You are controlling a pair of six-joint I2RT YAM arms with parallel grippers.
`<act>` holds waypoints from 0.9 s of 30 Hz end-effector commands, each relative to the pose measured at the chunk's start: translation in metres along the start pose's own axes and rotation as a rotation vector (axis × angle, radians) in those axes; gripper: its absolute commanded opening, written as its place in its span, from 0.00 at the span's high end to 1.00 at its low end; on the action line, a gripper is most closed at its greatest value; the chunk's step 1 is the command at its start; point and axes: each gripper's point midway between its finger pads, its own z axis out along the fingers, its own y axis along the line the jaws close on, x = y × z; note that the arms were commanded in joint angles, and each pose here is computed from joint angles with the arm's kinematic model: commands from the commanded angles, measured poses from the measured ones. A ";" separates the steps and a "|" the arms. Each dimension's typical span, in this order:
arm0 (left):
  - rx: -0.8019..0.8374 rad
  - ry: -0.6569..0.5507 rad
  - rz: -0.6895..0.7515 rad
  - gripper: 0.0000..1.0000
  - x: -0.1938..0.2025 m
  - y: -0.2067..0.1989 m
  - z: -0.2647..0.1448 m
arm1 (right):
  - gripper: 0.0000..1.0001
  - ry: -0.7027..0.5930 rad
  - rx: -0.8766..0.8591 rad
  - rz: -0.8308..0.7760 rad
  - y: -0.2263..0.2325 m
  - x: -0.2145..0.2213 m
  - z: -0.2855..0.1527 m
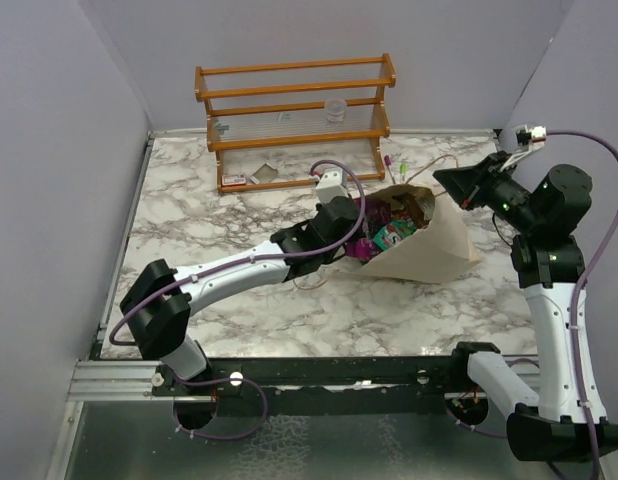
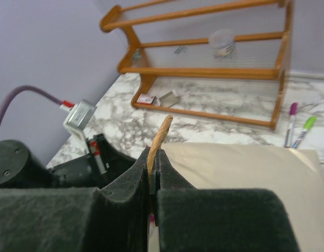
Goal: Take the snacks out of the paper bag
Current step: Take out the snack from the paper bag.
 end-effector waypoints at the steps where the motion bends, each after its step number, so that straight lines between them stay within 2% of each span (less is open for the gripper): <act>1: 0.175 -0.095 -0.014 1.00 -0.054 -0.043 -0.031 | 0.98 -0.088 0.217 -0.071 -0.022 -0.039 -0.012; 5: 0.255 -0.121 -0.002 1.00 -0.074 -0.057 -0.055 | 0.98 -0.139 0.391 -0.091 -0.049 -0.056 -0.020; 7: 0.297 -0.141 0.010 1.00 -0.085 -0.063 -0.068 | 0.98 -0.182 0.417 -0.113 -0.052 -0.064 -0.024; 13: 0.447 -0.195 0.070 1.00 -0.117 -0.088 -0.110 | 0.98 -0.250 0.386 -0.145 -0.046 -0.073 -0.025; 19: 0.552 -0.268 0.133 1.00 -0.156 -0.106 -0.157 | 0.98 -0.217 0.354 -0.127 -0.045 -0.063 -0.019; 23: 0.581 -0.339 0.223 1.00 -0.184 -0.109 -0.189 | 0.98 -0.208 0.333 -0.118 -0.042 -0.055 -0.020; 27: 0.542 -0.399 0.278 1.00 -0.212 -0.103 -0.212 | 0.98 -0.196 0.302 -0.108 -0.039 -0.045 -0.019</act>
